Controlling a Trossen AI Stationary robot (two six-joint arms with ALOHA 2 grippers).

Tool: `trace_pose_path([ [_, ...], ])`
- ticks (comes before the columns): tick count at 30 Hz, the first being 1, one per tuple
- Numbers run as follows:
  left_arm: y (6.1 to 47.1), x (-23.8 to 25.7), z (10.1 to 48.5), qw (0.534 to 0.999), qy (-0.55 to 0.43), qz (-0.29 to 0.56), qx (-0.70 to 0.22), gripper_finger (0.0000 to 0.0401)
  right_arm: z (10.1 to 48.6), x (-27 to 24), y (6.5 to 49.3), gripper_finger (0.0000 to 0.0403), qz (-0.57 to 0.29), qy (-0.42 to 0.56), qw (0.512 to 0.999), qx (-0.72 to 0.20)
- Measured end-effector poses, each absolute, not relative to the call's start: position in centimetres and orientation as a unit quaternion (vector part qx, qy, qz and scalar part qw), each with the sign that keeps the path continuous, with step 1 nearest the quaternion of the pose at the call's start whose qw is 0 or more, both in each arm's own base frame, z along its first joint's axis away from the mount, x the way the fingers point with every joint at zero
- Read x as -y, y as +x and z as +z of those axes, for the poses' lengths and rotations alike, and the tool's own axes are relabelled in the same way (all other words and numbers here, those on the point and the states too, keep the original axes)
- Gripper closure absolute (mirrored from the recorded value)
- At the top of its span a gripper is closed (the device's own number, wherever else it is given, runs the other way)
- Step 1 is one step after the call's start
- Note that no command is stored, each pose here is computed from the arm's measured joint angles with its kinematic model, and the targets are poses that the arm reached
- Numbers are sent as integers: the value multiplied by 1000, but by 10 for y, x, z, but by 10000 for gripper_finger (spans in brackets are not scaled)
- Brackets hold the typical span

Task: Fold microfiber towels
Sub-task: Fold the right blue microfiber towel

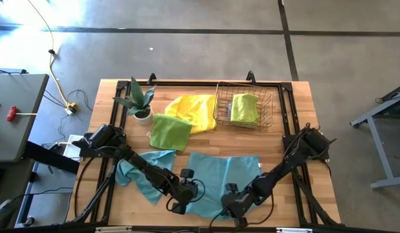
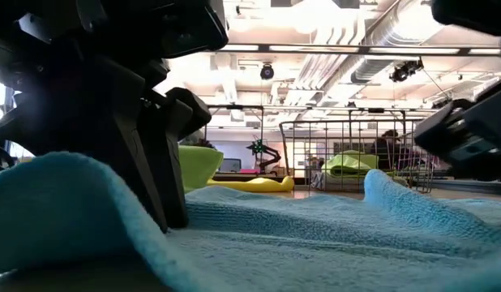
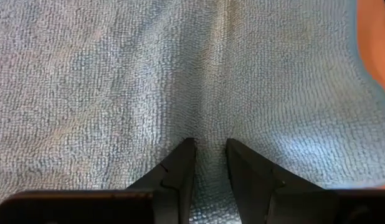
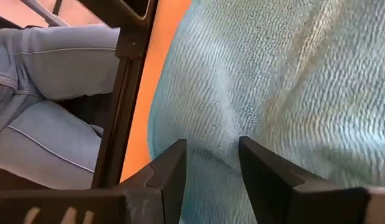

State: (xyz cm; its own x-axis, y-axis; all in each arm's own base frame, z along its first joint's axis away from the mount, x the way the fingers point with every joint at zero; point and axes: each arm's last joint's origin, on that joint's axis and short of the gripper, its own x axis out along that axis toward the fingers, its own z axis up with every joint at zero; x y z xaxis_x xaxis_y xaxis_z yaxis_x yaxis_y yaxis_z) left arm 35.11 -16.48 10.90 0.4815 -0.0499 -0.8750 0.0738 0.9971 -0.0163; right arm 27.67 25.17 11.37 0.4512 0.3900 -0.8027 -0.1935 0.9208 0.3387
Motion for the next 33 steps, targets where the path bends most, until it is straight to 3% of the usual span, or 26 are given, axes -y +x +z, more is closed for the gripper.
trace_pose_path([
  [9, 352, 162, 109, 860, 3, -33, -510, 316, 143, -236, 269, 264, 107, 37, 874, -472],
  [18, 351, 163, 108, 858, -4, -36, -513, 316, 135, -227, 253, 249, 52, 33, 834, -548],
  [33, 354, 156, 109, 857, -13, -30, -514, 316, 162, -241, 217, 249, 29, 129, 800, -585],
])
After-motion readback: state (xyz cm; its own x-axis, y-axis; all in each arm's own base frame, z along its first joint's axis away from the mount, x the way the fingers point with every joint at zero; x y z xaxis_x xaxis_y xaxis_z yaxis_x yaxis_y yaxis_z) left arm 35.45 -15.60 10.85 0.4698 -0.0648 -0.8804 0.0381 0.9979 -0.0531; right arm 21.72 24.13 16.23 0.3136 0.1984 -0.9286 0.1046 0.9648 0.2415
